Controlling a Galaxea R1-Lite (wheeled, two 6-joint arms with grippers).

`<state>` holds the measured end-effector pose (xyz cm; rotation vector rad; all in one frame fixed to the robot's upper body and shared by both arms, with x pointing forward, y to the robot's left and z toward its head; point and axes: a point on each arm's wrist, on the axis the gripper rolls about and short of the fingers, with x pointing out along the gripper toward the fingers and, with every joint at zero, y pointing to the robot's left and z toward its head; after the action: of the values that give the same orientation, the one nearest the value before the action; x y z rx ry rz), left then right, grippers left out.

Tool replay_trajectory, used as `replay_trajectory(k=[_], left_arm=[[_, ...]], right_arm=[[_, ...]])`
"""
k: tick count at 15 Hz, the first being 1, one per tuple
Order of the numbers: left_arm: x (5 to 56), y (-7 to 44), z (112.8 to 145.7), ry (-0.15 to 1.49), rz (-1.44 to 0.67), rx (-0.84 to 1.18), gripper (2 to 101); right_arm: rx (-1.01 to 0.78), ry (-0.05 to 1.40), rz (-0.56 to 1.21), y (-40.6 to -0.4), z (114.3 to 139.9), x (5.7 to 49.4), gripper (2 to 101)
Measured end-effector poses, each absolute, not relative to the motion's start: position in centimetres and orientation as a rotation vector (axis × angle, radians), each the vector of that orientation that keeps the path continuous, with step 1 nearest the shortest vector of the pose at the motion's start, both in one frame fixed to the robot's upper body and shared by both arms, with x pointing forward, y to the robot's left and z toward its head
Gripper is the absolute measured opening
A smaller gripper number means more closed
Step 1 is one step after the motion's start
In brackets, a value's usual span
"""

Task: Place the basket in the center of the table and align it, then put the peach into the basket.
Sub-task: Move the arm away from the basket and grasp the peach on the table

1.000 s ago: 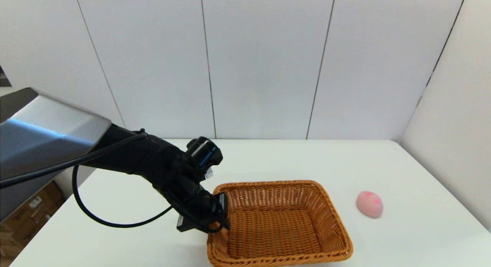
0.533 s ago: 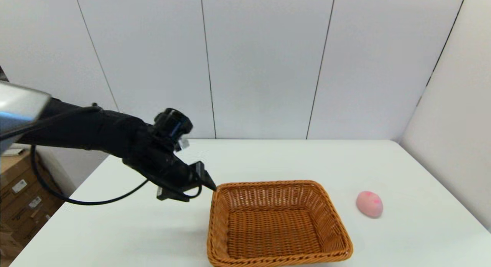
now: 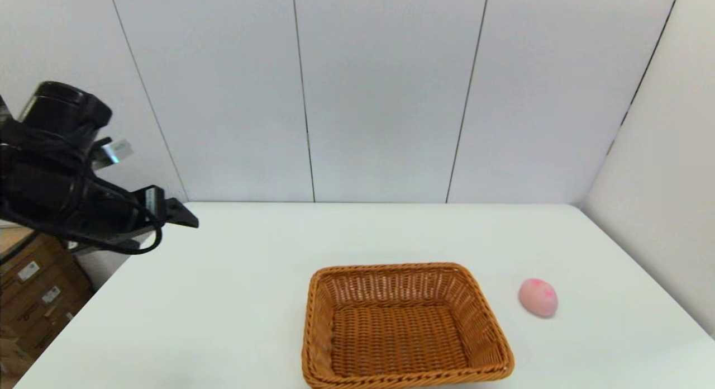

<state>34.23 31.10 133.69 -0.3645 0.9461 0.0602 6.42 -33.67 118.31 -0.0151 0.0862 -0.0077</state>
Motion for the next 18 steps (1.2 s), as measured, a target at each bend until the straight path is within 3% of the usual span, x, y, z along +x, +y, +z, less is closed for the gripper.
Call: replay_trajectory(k=[8, 18], left_arm=[[20.7, 32.7, 134.8, 0.740, 0.131, -0.338, 94.5], [8.8, 33.5, 129.5, 0.574, 0.101, -0.277, 96.9]], right_arm=[[-0.005, 0.080, -0.015, -33.7, 118.4, 6.4, 97.1], [-0.002, 0.080, -0.015, -33.7, 118.3, 6.4, 97.1]])
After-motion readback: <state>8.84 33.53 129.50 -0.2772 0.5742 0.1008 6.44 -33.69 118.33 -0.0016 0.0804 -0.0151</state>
